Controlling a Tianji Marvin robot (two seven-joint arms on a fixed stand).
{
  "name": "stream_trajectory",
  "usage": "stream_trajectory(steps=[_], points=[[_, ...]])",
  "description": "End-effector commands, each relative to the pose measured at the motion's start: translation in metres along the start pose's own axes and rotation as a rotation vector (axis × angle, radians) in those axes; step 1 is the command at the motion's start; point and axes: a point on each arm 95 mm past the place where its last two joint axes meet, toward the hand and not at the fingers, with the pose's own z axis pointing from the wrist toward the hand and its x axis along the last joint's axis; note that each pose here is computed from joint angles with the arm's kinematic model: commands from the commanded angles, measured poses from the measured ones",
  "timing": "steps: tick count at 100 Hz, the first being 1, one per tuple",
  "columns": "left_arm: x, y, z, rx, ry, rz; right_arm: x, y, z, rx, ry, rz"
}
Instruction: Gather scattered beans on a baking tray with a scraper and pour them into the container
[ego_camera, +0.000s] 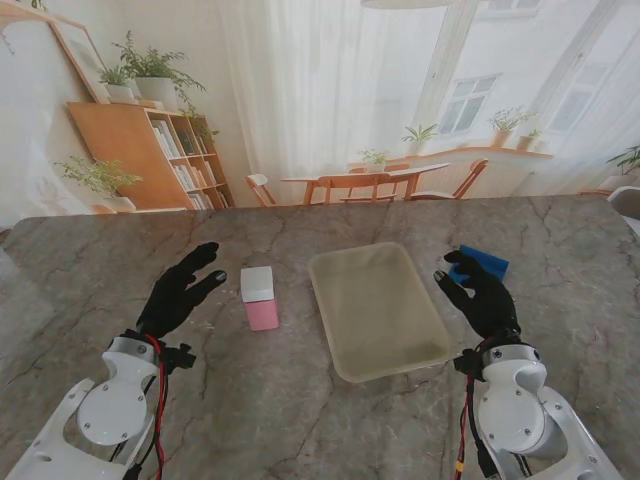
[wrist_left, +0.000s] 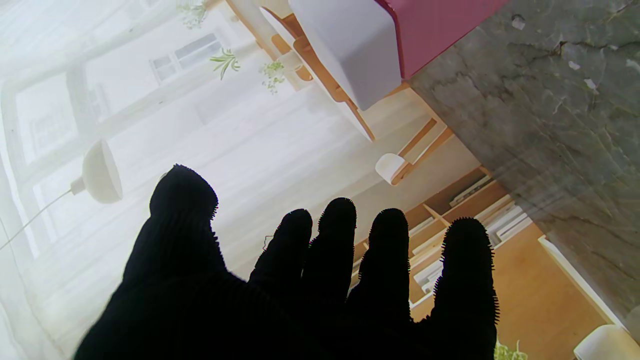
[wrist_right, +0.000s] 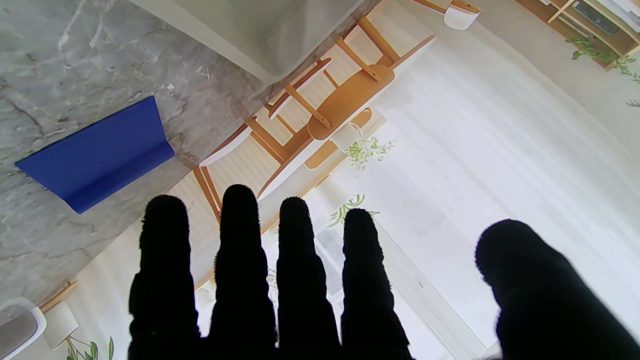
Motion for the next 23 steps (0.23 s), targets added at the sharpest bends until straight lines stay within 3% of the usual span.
stream_trajectory(steps=[1, 23], points=[[-0.0001, 0.0028, -0.0009, -0.014, -0.006, -0.006, -0.0004, -0.0035, -0.0004, 0.019, -0.007, 0.009], [-0.0005, 0.0038, -0.0011, -0.019, -0.002, -0.006, -0.0002, -0.0044, 0.0000, 0.019, -0.006, 0.015]])
